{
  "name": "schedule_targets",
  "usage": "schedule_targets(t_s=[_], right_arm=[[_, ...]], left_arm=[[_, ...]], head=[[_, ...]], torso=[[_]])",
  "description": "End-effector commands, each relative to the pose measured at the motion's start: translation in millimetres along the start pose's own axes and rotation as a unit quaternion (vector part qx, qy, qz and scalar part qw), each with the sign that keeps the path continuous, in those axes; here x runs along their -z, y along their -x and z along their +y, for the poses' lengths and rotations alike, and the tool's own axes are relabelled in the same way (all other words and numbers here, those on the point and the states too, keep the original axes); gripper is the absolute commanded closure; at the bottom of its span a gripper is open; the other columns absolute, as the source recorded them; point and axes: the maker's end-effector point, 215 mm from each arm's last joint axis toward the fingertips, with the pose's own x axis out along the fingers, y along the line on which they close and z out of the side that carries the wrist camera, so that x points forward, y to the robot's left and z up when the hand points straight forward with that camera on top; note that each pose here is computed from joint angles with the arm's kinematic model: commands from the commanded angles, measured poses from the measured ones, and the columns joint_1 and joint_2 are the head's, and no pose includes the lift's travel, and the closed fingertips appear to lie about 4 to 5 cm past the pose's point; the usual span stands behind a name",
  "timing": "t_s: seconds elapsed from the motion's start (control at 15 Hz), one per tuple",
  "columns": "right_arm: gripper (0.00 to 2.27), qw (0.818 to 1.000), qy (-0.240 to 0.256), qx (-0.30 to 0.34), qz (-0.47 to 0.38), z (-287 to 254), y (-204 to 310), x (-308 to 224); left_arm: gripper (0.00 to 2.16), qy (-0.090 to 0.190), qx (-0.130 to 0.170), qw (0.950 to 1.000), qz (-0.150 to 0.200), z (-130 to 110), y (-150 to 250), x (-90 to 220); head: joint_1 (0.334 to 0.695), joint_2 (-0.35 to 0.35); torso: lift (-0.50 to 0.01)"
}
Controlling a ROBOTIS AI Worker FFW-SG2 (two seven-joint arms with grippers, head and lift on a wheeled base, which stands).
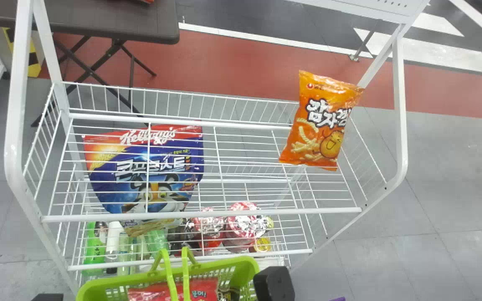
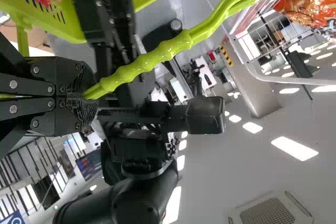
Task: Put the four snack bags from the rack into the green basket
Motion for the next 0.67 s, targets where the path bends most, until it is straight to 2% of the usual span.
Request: schedule_targets(t_s=[0.0, 0.13, 0.33, 0.47, 0.6], right_arm=[[0.06, 0.999, -0.006, 0.013, -0.029, -16, 6, -18], [0.07, 0.998, -0.012, 0.022, -0.051, -26, 16, -34], [0.08, 0.984, -0.017, 0.045, -0.17, -56, 42, -106], [0.08, 0.96, -0.003, 0.084, -0.267, -81, 66, -166], [0.08, 0.919, 0.022, 0.148, -0.365, -117, 96, -235]], left_arm=[[2.11, 0.0, -0.002, 1.0, -0.001, 1, 1, 0], [2.11, 0.0, -0.002, 1.0, -0.001, 1, 1, 0], [2.11, 0.0, -0.001, 1.0, -0.001, 0, 0, 0], [2.11, 0.0, -0.001, 1.0, 0.0, 0, 0, 1], [2.11, 0.0, 0.0, 1.0, 0.0, 0, 0, 1]], head=[[0.695, -0.35], [0.695, -0.35], [0.695, -0.35], [0.695, -0.35], [0.695, -0.35]], torso=[[-0.006], [-0.006], [-0.006], [-0.006], [-0.006]])
